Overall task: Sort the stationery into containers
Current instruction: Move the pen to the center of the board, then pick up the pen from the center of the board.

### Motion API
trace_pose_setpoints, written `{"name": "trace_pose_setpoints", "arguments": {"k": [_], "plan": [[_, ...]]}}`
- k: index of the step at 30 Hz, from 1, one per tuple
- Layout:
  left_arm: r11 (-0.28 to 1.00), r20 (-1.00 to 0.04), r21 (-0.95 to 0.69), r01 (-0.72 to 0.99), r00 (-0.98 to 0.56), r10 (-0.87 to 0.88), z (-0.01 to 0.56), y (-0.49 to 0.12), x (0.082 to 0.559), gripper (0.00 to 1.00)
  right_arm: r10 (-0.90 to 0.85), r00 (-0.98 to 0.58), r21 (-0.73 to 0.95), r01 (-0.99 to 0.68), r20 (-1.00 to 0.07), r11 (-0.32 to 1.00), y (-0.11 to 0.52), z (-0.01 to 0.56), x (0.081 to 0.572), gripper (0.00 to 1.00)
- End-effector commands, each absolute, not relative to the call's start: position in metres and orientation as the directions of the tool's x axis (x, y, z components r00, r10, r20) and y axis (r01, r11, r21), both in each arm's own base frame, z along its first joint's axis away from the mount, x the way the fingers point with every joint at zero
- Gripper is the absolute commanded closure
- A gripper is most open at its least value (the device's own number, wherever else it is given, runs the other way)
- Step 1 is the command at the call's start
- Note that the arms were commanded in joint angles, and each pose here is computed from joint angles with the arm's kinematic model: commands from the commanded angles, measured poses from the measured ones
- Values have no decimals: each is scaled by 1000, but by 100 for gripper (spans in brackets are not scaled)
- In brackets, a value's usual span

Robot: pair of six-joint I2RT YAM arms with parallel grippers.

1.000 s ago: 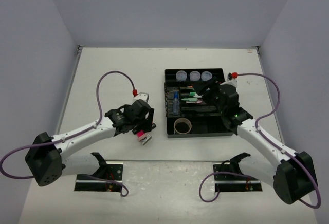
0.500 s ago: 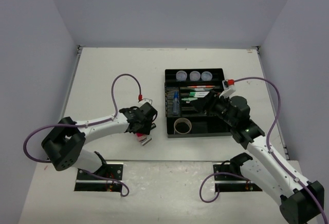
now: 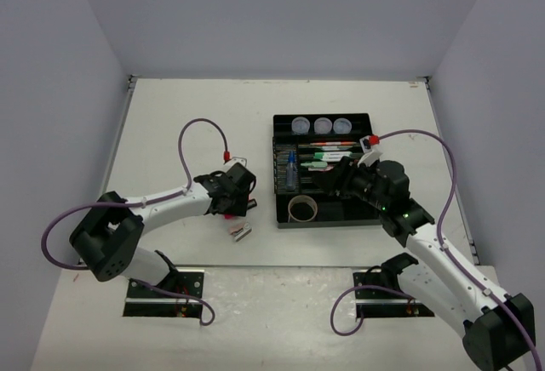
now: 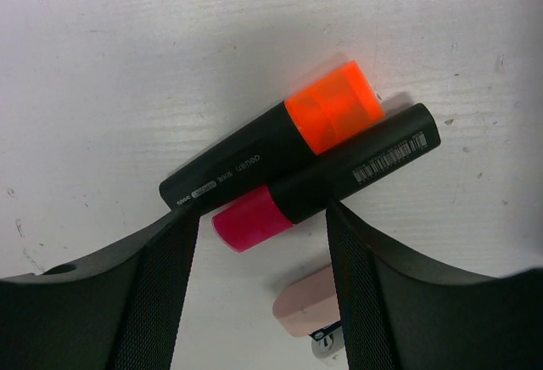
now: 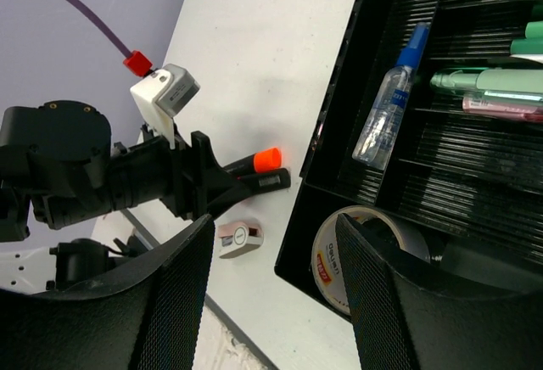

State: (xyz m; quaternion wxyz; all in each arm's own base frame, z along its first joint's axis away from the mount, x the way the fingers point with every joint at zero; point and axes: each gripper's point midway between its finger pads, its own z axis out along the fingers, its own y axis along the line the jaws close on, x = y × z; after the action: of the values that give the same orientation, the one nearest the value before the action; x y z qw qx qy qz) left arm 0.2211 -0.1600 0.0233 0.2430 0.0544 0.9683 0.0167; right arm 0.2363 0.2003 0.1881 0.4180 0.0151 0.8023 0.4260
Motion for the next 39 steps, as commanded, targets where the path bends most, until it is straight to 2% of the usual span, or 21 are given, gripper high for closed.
{"name": "trace_pose_setpoints", "arguments": {"k": [1, 6, 10, 12, 14, 19, 36, 39], "plan": [[993, -547, -6, 121, -831, 98, 48, -178, 242, 37, 359, -637, 684, -383, -682, 620, 205, 196, 236, 39], [991, -581, -30, 129, -809, 88, 67, -182, 248, 37, 355, -646, 692, -391, -676, 607, 208, 197, 235, 39], [989, -571, -36, 144, -815, 98, 68, -182, 252, 33, 353, -647, 692, -391, -676, 607, 208, 196, 235, 39], [981, -557, -64, 183, -822, 117, 64, -190, 251, 36, 352, -649, 692, -390, -675, 608, 208, 195, 235, 39], [974, -540, -84, 210, -831, 133, 58, -196, 248, 47, 348, -650, 690, -390, -675, 610, 208, 194, 235, 39], [966, -489, -84, 245, -855, 174, 41, -200, 240, 52, 344, -650, 687, -392, -678, 612, 208, 194, 234, 39], [971, -422, -40, 235, -885, 196, 7, -198, 236, 53, 341, -652, 689, -399, -677, 605, 209, 194, 233, 40], [968, -435, -54, 244, -878, 197, 12, -203, 237, 59, 342, -652, 689, -399, -677, 605, 209, 194, 233, 40]]}}
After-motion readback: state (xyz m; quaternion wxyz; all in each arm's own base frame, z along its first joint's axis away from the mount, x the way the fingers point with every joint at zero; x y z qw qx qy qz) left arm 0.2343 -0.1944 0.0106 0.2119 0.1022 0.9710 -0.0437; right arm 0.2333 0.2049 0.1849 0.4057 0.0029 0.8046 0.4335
